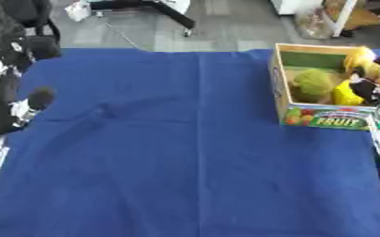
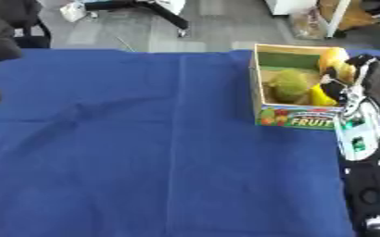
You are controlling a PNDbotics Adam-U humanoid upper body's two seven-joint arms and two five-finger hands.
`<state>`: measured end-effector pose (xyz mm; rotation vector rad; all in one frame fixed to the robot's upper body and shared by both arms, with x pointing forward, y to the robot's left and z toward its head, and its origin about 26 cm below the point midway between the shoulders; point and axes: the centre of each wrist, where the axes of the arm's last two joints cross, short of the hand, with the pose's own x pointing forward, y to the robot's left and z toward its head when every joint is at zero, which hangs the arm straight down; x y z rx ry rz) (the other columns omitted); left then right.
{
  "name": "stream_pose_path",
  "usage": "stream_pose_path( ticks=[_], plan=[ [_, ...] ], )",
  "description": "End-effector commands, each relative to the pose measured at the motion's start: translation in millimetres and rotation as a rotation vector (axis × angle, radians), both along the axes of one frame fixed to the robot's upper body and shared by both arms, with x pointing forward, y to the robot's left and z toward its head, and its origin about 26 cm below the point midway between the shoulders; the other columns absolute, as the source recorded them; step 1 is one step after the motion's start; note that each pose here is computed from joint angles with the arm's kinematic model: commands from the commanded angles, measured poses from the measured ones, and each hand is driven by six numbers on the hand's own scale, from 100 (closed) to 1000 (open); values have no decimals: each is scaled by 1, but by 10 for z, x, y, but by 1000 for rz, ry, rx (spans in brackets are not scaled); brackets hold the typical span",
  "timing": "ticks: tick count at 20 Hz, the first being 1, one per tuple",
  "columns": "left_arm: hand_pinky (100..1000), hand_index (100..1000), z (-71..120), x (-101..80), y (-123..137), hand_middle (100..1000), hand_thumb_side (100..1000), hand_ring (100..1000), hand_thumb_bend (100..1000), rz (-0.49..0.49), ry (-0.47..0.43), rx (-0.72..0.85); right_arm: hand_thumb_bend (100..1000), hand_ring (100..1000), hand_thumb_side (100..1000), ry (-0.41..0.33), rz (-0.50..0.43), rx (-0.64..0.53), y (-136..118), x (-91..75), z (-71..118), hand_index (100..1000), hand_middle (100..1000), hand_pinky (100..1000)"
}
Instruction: Pick up the objects with one hand, pass them to the other hand, and then place them into the box on the other side of the table.
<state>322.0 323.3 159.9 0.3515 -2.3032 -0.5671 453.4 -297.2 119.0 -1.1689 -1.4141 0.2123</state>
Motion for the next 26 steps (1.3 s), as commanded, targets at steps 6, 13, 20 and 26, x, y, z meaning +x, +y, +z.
stream_pose_path(
  ticks=[6, 13, 20, 26],
  plan=[
    [810, 795, 48, -12, -20, 664, 716, 716, 700, -7, -12, -6, 235, 611, 126, 56, -43, -19, 64, 225, -56, 564, 640, 704],
    [810, 801, 38, -5, -38, 663, 716, 716, 701, -18, -9, -14, 554, 649, 421, 27, -6, -63, 306, 347, 50, 877, 710, 716],
    [810, 810, 27, -2, -45, 662, 716, 715, 703, -24, -3, -16, 702, 775, 545, -20, 19, -126, 404, 404, 299, 1000, 884, 788],
    [811, 813, 19, -6, -33, 662, 717, 715, 704, -20, -1, -16, 718, 791, 555, -70, 7, -146, 351, 392, 488, 1000, 910, 800]
  ],
)
